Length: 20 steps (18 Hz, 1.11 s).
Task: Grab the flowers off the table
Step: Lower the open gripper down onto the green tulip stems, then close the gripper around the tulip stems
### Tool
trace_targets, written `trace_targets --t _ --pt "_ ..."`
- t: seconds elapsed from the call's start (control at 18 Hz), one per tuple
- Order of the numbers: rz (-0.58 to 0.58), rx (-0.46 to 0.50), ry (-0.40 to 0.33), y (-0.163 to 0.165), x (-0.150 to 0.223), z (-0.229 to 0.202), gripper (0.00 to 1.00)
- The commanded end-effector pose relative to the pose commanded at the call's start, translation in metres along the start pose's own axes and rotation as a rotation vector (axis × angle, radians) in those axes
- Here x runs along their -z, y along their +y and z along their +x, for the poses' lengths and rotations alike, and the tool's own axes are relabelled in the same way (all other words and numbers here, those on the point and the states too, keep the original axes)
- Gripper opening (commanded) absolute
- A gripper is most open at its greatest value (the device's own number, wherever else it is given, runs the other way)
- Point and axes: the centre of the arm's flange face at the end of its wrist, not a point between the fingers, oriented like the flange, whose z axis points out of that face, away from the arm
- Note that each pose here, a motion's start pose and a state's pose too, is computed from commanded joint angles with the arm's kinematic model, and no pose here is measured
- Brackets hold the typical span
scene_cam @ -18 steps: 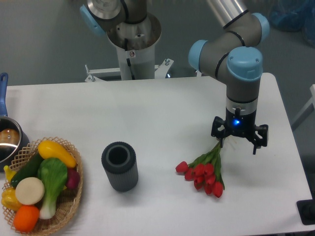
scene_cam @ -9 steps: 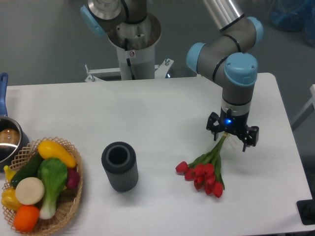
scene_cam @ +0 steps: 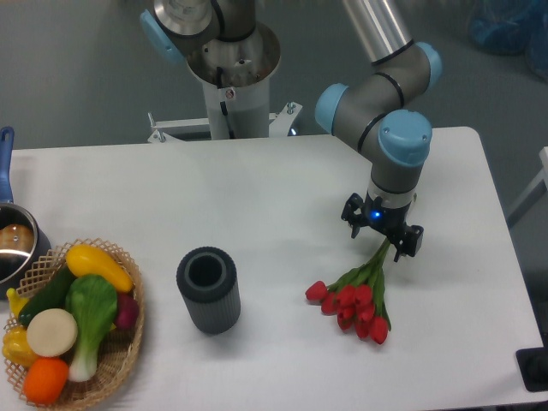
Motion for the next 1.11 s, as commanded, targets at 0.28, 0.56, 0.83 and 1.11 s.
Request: trace_targets --t 0.28,0.56,0.83,1.11 --pt "0.0 0.0 -0.002 0.001 -0.004 -0.008 1.0" --pt "0.002 -0.004 -0.006 -0.004 -0.009 -0.016 0.86" --pt "0.002 -0.001 -0.01 -0.004 -0.006 -0.017 0.5" --pt "0.004 -0.002 -0.016 -0.004 -0.002 -0.017 0.25"
